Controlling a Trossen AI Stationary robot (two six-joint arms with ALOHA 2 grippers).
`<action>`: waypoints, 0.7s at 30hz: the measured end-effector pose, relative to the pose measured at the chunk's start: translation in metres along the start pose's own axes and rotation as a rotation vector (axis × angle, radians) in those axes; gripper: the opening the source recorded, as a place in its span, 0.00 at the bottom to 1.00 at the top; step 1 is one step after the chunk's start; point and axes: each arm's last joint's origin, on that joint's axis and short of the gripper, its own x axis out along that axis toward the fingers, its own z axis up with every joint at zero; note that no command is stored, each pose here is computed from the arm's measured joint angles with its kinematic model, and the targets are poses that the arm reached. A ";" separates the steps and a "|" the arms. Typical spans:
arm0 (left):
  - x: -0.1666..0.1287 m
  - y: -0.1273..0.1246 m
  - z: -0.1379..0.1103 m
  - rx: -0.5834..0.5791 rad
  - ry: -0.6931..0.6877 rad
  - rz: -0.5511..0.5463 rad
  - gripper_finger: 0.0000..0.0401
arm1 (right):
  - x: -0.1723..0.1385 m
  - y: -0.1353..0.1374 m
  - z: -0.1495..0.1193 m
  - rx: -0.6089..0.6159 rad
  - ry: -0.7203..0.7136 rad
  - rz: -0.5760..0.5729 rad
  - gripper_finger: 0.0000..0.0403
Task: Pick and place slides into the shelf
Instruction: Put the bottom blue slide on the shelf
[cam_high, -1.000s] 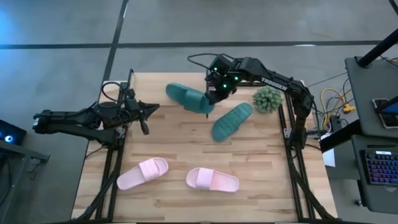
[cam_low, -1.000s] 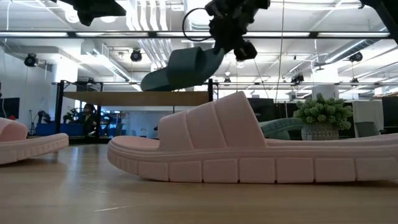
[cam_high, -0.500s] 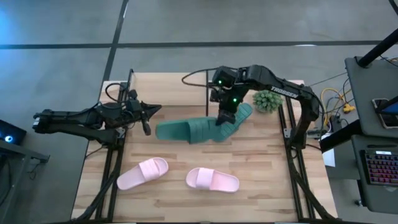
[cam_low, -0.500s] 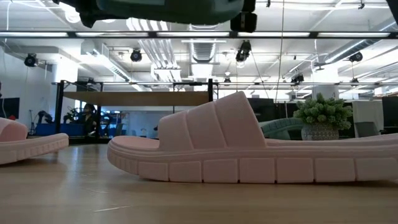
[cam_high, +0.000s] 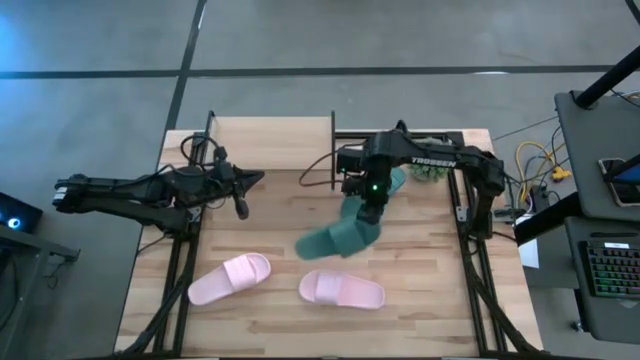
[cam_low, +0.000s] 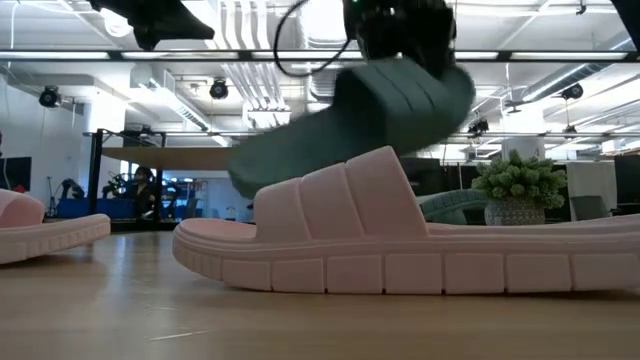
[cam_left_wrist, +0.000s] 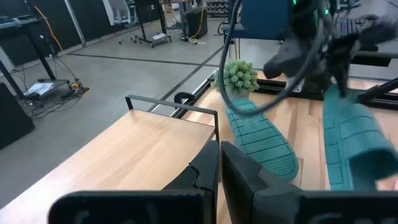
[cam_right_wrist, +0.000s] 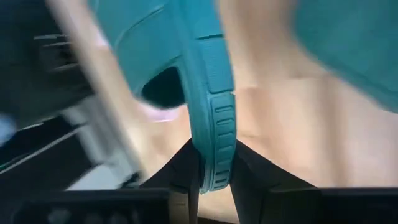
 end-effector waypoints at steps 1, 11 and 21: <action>0.000 0.000 0.000 0.001 0.001 -0.001 0.00 | 0.002 -0.002 0.000 0.016 -0.001 -0.065 0.18; 0.000 0.000 0.000 0.000 0.001 -0.003 0.00 | -0.010 -0.005 0.008 0.076 -0.171 -0.395 0.43; -0.001 0.000 0.000 -0.001 -0.002 -0.006 0.00 | -0.028 0.022 -0.012 0.264 -0.298 -0.383 0.55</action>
